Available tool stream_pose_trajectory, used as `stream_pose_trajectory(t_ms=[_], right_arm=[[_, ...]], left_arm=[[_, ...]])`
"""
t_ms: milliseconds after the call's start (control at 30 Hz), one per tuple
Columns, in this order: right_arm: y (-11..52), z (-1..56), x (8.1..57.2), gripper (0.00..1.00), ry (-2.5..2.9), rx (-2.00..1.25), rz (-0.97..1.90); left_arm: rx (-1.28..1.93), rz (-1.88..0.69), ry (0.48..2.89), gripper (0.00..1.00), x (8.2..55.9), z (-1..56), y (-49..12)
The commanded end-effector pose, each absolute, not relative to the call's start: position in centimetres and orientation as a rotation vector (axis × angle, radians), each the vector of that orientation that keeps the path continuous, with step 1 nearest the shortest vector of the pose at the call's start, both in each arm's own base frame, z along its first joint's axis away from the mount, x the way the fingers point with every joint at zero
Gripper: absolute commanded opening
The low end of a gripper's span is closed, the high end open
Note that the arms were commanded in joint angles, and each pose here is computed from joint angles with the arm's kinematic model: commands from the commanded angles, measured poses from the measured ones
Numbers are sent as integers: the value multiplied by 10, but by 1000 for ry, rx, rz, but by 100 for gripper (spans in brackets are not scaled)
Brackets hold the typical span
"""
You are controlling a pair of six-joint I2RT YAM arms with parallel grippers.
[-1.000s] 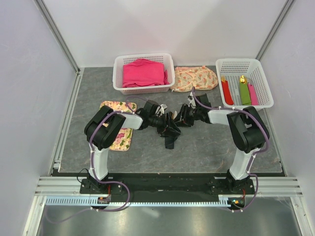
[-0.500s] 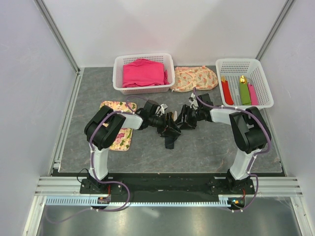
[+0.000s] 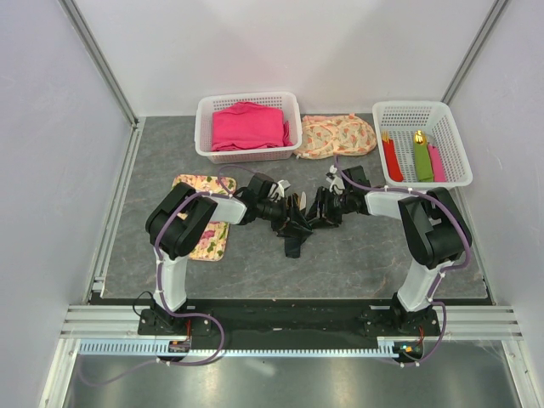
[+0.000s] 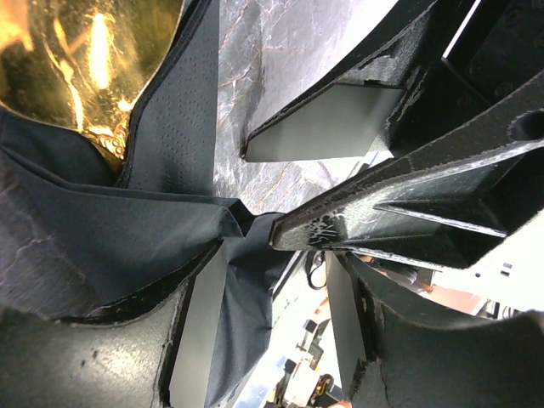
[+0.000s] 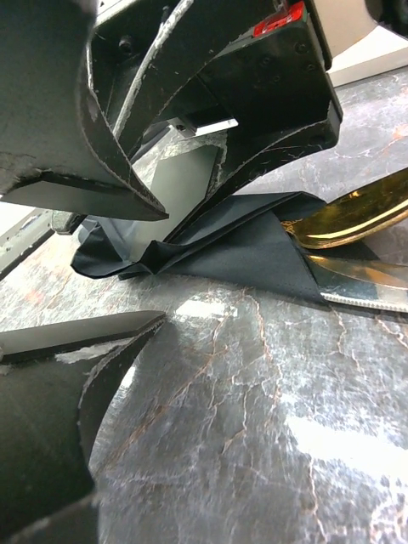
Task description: Place the utensils on the paper napkin and roll it up
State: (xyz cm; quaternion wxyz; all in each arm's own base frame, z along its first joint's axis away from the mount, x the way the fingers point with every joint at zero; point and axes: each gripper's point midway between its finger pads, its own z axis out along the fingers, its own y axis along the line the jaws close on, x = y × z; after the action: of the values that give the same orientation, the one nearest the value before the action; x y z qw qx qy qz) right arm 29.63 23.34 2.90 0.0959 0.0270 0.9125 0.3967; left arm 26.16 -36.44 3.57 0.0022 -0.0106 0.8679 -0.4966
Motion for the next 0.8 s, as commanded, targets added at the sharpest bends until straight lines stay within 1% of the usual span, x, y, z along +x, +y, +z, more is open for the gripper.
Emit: stream_pose_trajectory(t_ms=[0,267,367,500,567,667,700,767], right_arm=[[232,10,259,54,2823,14,1159],[230,5,244,47,2851,5,1169],[231,6,241,40,2855,1,1176],[231,5,237,35,2860,6,1192],[232,3,236,33,2864,4,1201],[231,1,235,23,2873,5,1199],[231,1,235,15,2871,-1,1193],[228,-2,235,4,2875,-14,1170]], left_arm=[[-21,-1426,2746,58,262,12,-355],[-6,-1435,2728,57,264,15,-356],[-3,-1439,2723,57,264,14,-356],[1,-1443,2711,50,264,15,-356],[2,-1446,2707,50,264,15,-356],[-7,-1447,2702,49,265,15,-355],[-3,-1452,2698,49,265,16,-355],[-7,-1466,2682,49,267,20,-354]])
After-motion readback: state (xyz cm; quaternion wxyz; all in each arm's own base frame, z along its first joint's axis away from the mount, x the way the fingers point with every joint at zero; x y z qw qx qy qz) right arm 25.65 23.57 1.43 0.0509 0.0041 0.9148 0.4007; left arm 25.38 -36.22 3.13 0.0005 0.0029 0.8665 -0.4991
